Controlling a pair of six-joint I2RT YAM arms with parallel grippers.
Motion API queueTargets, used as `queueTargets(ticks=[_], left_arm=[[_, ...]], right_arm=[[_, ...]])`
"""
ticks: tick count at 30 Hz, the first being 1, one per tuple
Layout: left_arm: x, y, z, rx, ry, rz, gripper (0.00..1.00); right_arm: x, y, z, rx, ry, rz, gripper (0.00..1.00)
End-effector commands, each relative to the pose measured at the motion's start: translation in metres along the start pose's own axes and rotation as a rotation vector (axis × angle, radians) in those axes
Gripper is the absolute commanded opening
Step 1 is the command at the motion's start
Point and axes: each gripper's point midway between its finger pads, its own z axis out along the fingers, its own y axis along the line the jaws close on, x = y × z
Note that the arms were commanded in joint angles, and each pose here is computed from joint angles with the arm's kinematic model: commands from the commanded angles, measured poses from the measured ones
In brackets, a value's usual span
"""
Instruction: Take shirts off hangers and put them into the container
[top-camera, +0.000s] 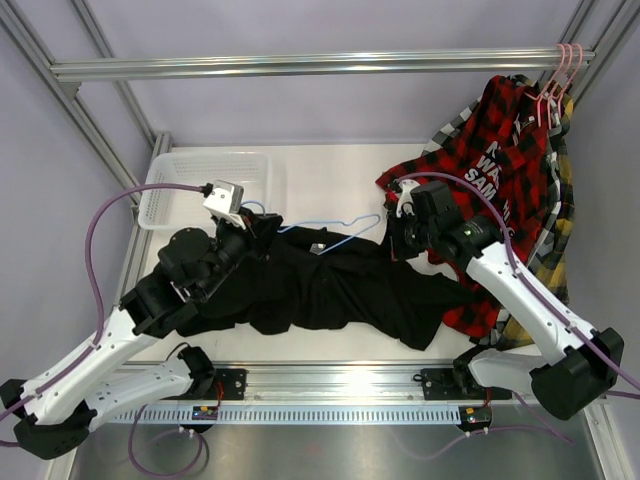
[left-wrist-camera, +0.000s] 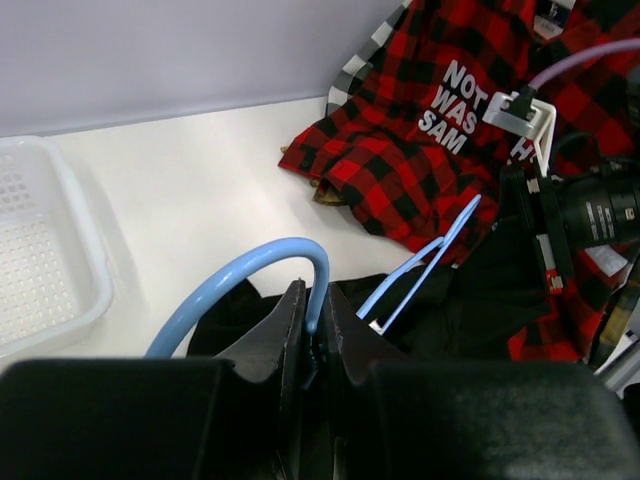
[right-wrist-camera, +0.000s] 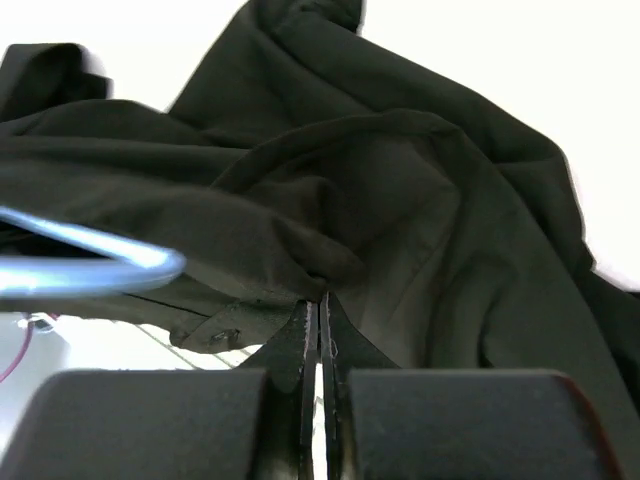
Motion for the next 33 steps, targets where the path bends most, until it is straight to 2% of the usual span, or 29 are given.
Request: queueTargets(ticks=[1, 2, 3, 4, 7, 8, 11, 16, 20, 26, 31, 33], left_arm=[[-0.045, -0.016, 0.009, 0.048, -0.164, -0.089, 0.0], [-0.049, -0.02, 0.013, 0.056, -0.174, -0.107, 0.0], [-0.047, -0.022, 0.019, 0.057, -0.164, -0.112, 0.0], [-0.051, -0.024, 0.021, 0.062, -0.173, -0.121, 0.0], [-0.051, -0.023, 0.032, 0.03, -0.172, -0.142, 0.0], [-0.053, -0.023, 0.033, 0.027, -0.174, -0.144, 0.0], [-0.047, -0.026, 0.042, 0.03, -0.158, -0.138, 0.0], [-0.032, -0.043, 0.051, 0.118, -0.102, -0.116, 0.0], [-0.015, -0.06, 0.057, 0.204, -0.032, -0.088, 0.0], [-0.013, -0.074, 0.055, 0.282, 0.006, -0.051, 0.0], [-0.016, -0.084, 0.057, 0.329, 0.023, -0.017, 0.0], [-0.017, -0.087, 0.059, 0.344, 0.026, -0.011, 0.0]], right_arm=[[-0.008, 0.014, -0.01, -0.097, -0.066, -0.043, 0.04], [-0.005, 0.013, -0.009, -0.097, -0.068, -0.038, 0.12], [-0.004, 0.013, -0.011, -0.096, -0.076, -0.038, 0.25], [-0.006, 0.012, -0.018, -0.084, -0.103, -0.043, 0.47], [-0.008, 0.004, -0.038, -0.023, -0.15, -0.056, 0.66], [-0.005, 0.0, -0.045, 0.002, -0.147, -0.066, 0.77], [-0.002, -0.008, -0.071, 0.06, -0.182, -0.085, 0.89], [-0.008, 0.005, -0.113, 0.034, -0.257, -0.173, 0.95], [-0.031, 0.027, -0.135, -0.043, -0.322, -0.317, 0.98], [-0.061, 0.058, -0.124, -0.189, -0.317, -0.492, 0.98], [-0.065, 0.073, -0.098, -0.295, -0.204, -0.554, 0.99], [-0.063, 0.077, -0.088, -0.325, -0.169, -0.574, 0.95]])
